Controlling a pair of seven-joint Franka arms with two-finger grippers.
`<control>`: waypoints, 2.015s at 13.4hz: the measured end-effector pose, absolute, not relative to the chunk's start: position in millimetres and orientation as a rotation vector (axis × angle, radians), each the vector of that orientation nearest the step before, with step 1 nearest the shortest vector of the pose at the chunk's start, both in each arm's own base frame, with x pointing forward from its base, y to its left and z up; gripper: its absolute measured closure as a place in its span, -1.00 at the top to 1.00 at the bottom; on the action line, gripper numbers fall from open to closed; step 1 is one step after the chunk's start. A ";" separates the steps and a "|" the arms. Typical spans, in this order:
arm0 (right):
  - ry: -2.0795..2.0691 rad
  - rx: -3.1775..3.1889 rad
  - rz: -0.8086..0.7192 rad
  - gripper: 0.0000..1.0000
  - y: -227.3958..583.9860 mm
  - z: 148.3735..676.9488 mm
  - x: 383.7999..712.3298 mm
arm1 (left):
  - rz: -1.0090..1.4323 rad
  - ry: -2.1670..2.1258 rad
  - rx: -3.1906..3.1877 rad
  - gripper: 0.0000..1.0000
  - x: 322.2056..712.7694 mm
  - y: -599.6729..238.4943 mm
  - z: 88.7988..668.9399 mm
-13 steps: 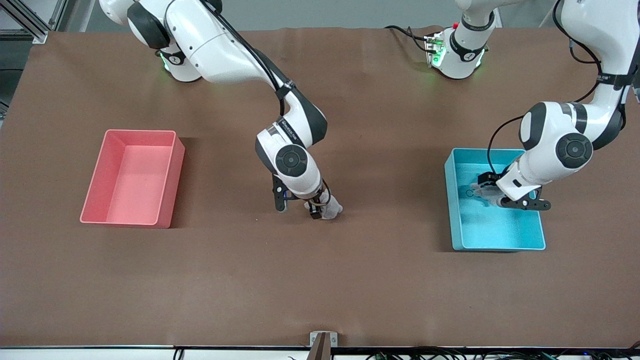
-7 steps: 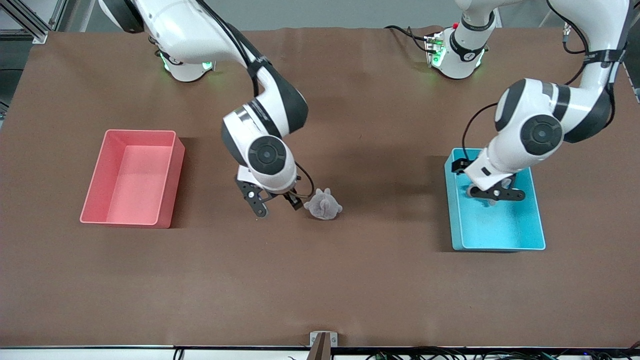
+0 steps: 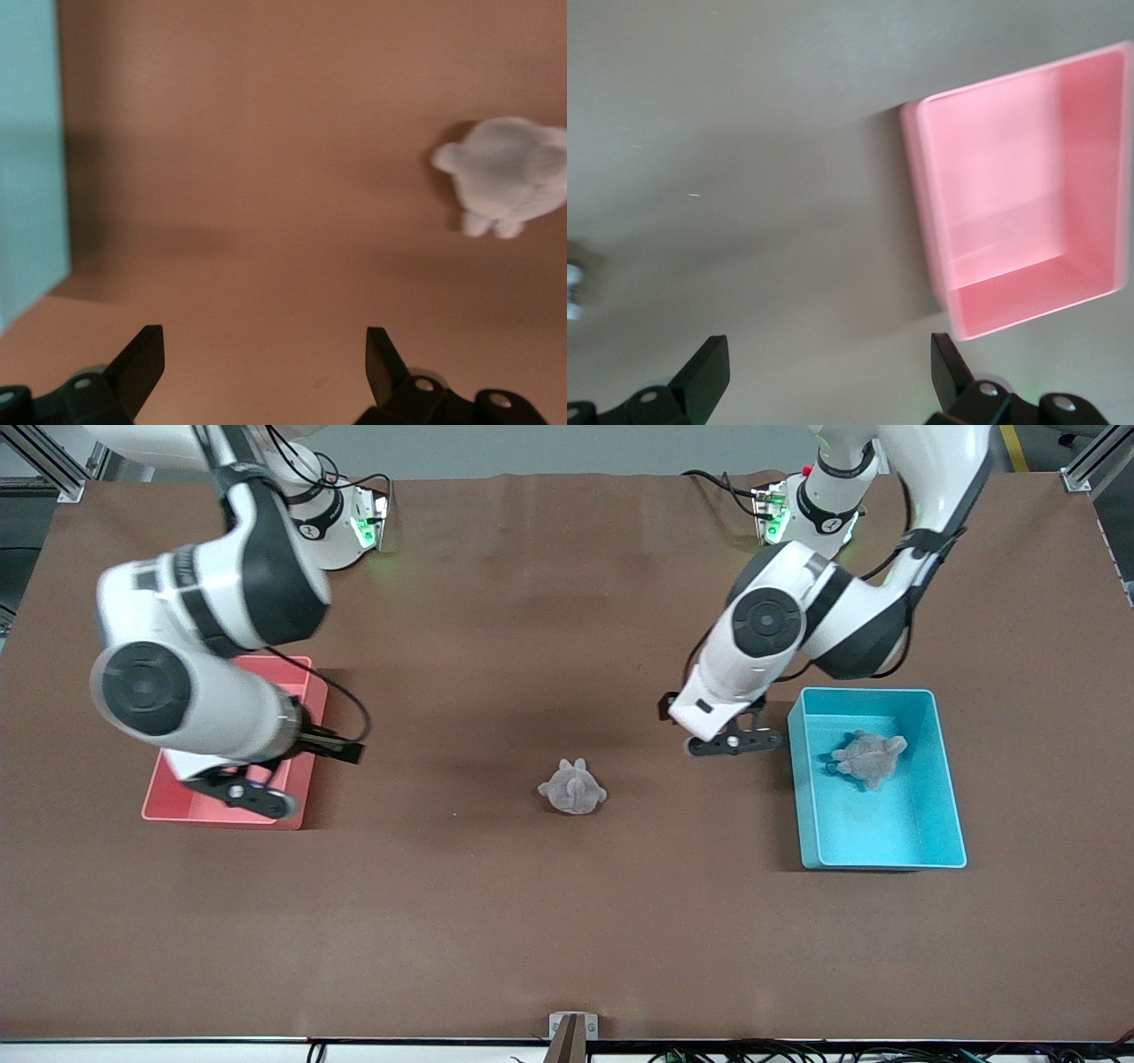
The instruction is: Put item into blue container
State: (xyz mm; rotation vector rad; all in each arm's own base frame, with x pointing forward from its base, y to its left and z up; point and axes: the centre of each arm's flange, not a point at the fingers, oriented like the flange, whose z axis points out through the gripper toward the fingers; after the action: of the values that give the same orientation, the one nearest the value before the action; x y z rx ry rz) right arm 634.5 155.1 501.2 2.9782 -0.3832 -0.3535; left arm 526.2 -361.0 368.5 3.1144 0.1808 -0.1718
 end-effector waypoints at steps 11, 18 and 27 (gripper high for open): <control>-0.136 3.070 -0.274 1.00 -41.5 523.9 651.6 | 0.172 0.231 2.961 1.00 526.2 -491.7 271.5; -0.156 3.076 -0.212 1.00 -51.5 526.3 655.9 | 0.275 0.191 2.954 1.00 526.7 -505.9 223.1; -0.134 3.084 -0.159 1.00 -43.4 528.8 660.4 | 0.325 0.200 2.923 1.00 538.5 -501.8 196.5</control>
State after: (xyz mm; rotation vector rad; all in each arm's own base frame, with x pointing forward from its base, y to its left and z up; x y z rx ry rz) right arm 660.4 -43.4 528.8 3.0842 -0.1345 -0.1594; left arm 538.5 -501.8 196.5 2.9227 0.2004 0.3246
